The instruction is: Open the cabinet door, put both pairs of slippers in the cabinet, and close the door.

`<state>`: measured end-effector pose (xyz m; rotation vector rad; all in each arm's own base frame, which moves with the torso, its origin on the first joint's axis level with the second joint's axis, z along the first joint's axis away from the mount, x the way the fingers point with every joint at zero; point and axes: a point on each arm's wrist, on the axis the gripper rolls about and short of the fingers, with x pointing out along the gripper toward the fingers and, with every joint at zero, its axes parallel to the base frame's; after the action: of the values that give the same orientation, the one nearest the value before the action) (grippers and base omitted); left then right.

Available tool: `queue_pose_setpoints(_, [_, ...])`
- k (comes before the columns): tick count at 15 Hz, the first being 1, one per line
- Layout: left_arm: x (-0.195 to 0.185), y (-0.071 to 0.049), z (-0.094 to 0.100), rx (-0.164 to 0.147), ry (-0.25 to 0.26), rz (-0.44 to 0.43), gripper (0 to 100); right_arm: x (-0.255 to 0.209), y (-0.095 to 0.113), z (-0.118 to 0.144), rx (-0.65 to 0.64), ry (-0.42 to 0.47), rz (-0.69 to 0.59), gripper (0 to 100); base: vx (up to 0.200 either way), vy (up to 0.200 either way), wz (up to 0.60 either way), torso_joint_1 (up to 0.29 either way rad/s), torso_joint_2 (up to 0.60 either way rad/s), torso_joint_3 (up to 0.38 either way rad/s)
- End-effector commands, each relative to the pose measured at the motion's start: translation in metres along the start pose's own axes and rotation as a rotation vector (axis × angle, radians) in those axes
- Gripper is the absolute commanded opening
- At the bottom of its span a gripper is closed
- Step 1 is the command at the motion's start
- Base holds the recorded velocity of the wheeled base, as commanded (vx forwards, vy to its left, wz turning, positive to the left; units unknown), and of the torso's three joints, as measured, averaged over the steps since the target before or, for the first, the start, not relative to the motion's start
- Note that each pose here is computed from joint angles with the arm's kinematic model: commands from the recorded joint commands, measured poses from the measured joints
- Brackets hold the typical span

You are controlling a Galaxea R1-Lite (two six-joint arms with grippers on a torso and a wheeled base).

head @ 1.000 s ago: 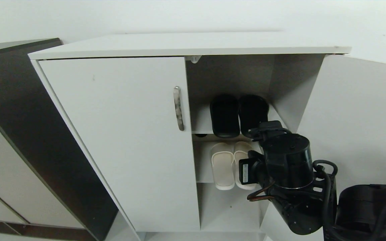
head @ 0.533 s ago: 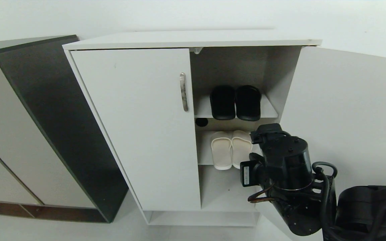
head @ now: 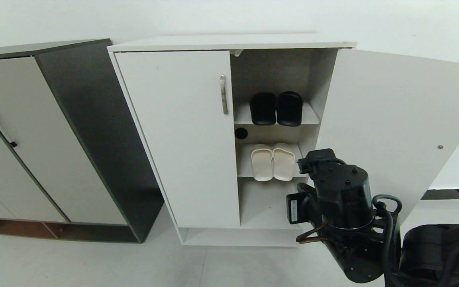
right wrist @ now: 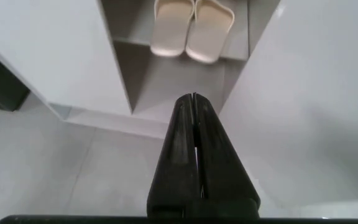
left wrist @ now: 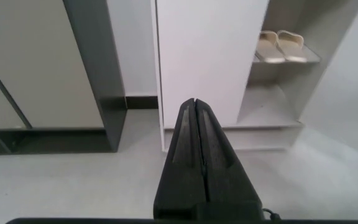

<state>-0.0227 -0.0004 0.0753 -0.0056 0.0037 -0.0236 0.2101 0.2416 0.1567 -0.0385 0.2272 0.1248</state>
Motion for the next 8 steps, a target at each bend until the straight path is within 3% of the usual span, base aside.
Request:
queue_pose_setpoints(1, [0.0001, 0.0, 0.0001, -0.001, 0.001, 0.001, 0, 0.0002, 0.0, -0.0015, -0.004, 0.004, 0.0, 0, 0.0, 0.0, 0.0, 0.0, 0.0, 0.0])
queue_pose_setpoints(8, [0.0001, 0.0, 0.0001, -0.002, 0.001, 0.001, 0, 0.0009, 0.0002, -0.0036, -0.011, 0.009, -0.003, 0, 0.0, 0.0, 0.0, 0.0, 0.0, 0.0])
